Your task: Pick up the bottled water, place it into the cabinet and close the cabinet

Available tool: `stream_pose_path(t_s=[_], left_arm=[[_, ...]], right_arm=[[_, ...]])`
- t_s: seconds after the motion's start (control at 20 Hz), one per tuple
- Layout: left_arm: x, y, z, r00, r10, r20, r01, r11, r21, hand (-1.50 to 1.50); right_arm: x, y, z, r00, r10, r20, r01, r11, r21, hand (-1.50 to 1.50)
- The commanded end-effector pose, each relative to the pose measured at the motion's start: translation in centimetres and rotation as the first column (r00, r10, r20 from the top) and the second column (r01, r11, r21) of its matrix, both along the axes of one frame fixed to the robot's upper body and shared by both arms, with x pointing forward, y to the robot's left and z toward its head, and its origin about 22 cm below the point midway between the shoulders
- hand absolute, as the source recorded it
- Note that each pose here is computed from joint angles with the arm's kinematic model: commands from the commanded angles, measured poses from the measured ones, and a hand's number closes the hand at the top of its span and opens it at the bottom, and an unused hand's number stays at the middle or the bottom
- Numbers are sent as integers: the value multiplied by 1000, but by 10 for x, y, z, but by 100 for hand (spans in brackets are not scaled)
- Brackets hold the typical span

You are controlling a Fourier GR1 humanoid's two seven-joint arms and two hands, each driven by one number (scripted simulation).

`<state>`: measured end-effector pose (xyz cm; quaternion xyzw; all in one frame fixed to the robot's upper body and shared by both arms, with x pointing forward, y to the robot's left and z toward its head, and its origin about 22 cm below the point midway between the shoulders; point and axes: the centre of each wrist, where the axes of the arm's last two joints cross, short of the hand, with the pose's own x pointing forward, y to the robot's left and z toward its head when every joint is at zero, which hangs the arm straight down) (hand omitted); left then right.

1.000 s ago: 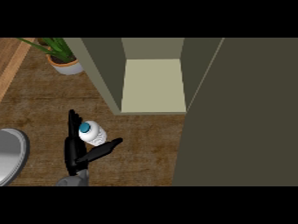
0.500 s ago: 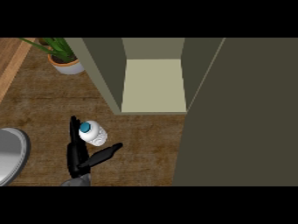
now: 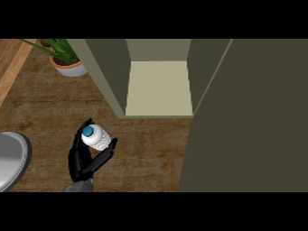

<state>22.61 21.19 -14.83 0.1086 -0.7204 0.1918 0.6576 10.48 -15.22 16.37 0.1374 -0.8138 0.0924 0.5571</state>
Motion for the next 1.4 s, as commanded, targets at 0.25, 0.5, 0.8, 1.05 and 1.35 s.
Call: stream_pose_path(t_s=[0.25,0.5,0.8,1.05,1.35], left_arm=[[18,-12,2,998,1,56,4,997,-76,150],[23,-10,0,993,-14,115,27,993,-117,150],[-4,19,3,980,-166,114,180,975,-127,150],[-35,-2,-2,954,-234,185,253,964,-85,150],[-20,4,45,936,-303,177,318,946,-66,150]], right_arm=[[-15,-3,16,997,-30,70,31,1000,-6,-150],[-14,-13,16,998,-47,51,48,999,-21,-150],[-16,-7,12,997,-35,69,36,999,-21,-150],[-12,-9,12,997,-31,74,33,999,-24,-150],[-13,-11,5,998,-40,51,41,999,-18,-150]])
